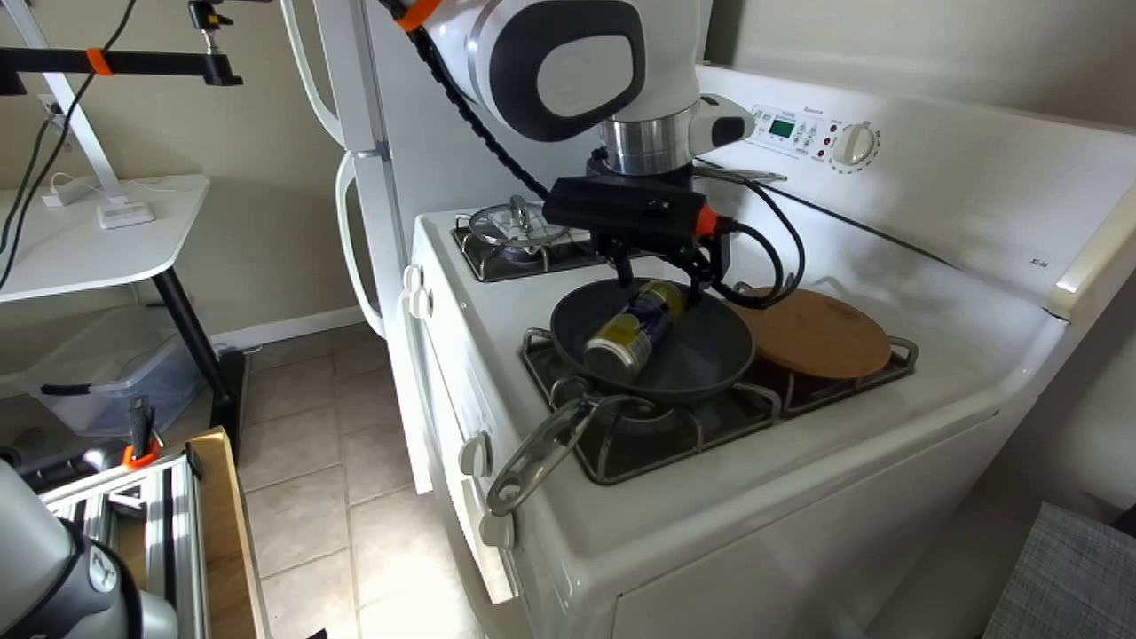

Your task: Move the can to the wooden mat on the top right stove plate

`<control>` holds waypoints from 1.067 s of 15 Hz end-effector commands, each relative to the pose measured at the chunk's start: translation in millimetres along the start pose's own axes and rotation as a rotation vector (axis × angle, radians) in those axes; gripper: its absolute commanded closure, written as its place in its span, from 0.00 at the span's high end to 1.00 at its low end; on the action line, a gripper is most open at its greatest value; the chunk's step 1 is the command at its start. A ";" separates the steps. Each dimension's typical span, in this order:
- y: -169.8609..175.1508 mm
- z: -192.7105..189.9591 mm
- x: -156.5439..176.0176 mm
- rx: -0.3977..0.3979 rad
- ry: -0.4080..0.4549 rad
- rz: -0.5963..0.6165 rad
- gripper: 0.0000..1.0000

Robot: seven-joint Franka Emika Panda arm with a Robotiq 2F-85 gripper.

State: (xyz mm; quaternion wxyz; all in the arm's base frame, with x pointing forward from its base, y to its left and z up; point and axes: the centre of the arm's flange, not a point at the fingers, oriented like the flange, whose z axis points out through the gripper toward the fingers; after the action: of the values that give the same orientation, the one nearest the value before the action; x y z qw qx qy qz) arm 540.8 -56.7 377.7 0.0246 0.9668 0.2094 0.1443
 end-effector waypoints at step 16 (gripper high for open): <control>23.0 15.9 -15.7 0.089 -0.011 -0.073 0.49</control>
State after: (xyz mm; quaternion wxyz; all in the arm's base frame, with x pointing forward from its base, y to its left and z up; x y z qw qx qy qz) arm 537.7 -79.3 360.2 -0.0175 0.9589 0.2471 0.1385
